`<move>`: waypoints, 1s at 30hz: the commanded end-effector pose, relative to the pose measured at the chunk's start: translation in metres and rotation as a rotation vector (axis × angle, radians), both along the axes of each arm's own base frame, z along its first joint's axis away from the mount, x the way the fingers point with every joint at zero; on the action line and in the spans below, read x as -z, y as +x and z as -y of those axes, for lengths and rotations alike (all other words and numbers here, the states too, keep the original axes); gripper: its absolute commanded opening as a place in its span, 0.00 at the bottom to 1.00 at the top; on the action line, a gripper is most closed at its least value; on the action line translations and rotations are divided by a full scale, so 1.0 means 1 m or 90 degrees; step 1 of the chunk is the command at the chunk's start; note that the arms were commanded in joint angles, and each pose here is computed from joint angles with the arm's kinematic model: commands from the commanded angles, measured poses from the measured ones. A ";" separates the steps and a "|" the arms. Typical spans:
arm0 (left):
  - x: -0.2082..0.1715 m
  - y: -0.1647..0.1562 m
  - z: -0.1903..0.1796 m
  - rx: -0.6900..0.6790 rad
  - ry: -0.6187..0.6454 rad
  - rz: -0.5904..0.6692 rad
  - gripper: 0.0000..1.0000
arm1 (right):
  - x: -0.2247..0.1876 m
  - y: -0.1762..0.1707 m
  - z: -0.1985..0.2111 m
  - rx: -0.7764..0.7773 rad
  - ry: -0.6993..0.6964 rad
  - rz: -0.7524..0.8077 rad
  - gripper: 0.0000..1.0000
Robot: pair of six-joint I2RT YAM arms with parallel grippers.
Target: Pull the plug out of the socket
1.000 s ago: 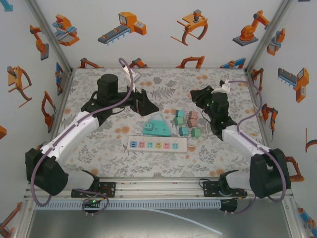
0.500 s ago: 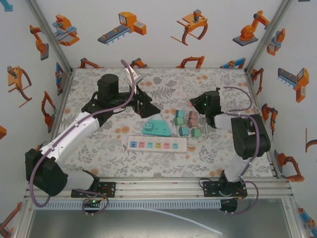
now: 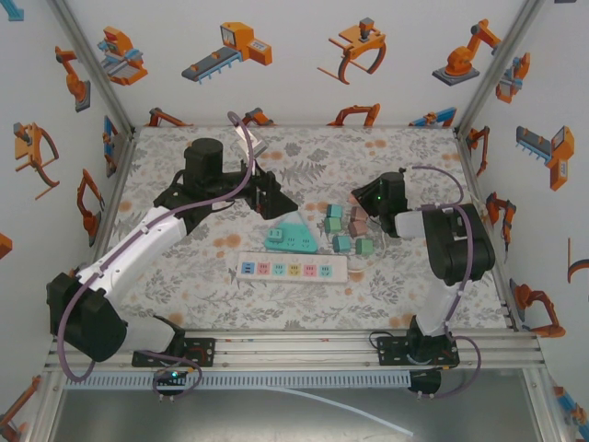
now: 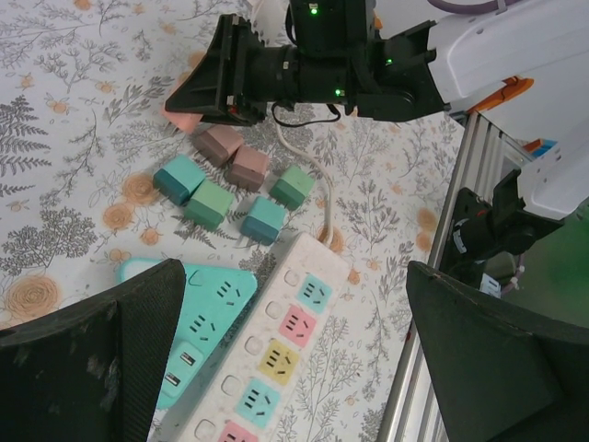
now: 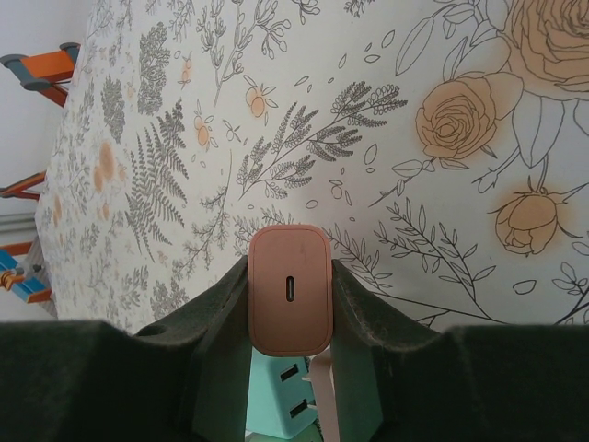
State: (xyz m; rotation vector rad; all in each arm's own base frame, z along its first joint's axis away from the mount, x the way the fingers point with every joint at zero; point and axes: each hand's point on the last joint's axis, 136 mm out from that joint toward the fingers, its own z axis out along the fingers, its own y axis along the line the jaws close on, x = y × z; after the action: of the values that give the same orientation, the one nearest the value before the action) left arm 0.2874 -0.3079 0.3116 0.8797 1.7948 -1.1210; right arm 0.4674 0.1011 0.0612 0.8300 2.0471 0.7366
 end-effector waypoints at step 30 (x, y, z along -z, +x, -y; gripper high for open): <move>0.056 0.058 -0.030 -0.213 0.181 -0.073 0.97 | -0.103 -0.047 0.002 -0.120 -0.251 0.150 0.55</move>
State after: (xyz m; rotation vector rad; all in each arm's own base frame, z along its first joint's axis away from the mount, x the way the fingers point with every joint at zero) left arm 0.3245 -0.2949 0.2765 0.7361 1.9953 -0.9124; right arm 0.4287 0.0782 0.1282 0.6000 2.0144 0.5445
